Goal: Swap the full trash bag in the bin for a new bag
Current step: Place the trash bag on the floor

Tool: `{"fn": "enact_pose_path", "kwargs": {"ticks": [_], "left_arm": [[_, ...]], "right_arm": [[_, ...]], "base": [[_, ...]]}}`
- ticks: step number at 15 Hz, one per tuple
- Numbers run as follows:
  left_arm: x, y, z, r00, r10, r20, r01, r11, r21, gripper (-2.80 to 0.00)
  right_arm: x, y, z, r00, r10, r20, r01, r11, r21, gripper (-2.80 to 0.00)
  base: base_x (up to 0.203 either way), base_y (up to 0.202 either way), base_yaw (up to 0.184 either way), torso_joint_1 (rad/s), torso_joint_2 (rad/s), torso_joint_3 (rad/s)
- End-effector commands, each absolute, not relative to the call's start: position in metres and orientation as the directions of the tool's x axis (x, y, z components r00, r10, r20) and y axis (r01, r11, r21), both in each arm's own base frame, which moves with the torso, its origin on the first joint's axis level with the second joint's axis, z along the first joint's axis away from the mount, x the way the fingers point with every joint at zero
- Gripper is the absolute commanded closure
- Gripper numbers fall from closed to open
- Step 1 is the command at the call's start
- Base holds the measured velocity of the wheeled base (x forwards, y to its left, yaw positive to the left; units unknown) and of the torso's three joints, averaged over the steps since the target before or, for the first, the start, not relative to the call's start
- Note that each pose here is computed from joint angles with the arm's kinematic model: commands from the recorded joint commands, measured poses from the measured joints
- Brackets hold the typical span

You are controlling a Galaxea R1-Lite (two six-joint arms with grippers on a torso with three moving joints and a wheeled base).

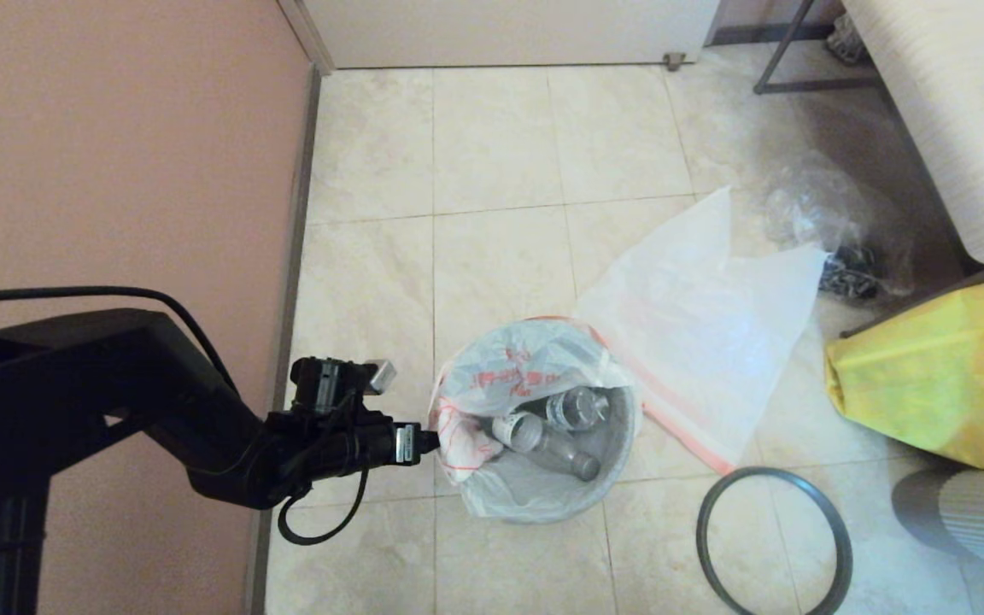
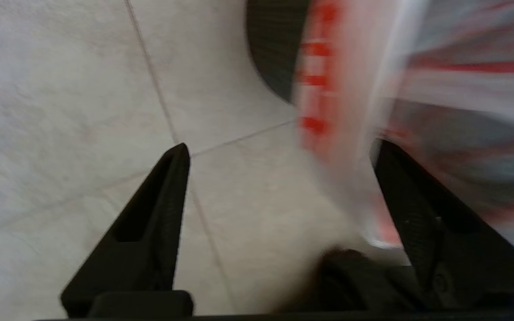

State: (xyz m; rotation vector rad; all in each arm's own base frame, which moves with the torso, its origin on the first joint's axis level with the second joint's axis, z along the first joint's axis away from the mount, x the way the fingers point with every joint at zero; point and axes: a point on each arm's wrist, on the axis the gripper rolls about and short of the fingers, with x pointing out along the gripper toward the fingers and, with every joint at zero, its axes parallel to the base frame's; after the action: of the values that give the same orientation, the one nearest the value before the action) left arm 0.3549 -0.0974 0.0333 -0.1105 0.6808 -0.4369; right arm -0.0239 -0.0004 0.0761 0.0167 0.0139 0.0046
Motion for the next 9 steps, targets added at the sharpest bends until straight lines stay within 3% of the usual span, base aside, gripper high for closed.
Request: {"fn": "enact_pose_path", "kwargs": {"ticks": [1, 5, 9], "left_arm": [[0.368, -0.095, 0.009, 0.676, -0.410, -0.612, 0.349, 0.910, -0.224, -2.80], [0.390, -0.098, -0.001, 0.758, -0.415, -0.504, 0.366, 0.909, -0.199, -2.80], [0.402, -0.101, -0.009, 0.821, -0.322, -0.471, 0.293, 0.946, -0.135, -2.80]], "right_arm": [[-0.024, 0.000, 0.076, 1.000, 0.005, -0.015, -0.004, 1.000, 0.017, 0.00], [-0.024, 0.000, 0.076, 1.000, 0.005, -0.015, -0.004, 1.000, 0.017, 0.00], [-0.024, 0.000, 0.076, 1.000, 0.005, -0.015, -0.004, 1.000, 0.017, 0.00]], "base": [[0.000, 0.000, 0.000, 0.000, 0.00, 0.000], [0.000, 0.000, 0.000, 0.000, 0.00, 0.000], [0.000, 0.000, 0.000, 0.000, 0.00, 0.000]]}}
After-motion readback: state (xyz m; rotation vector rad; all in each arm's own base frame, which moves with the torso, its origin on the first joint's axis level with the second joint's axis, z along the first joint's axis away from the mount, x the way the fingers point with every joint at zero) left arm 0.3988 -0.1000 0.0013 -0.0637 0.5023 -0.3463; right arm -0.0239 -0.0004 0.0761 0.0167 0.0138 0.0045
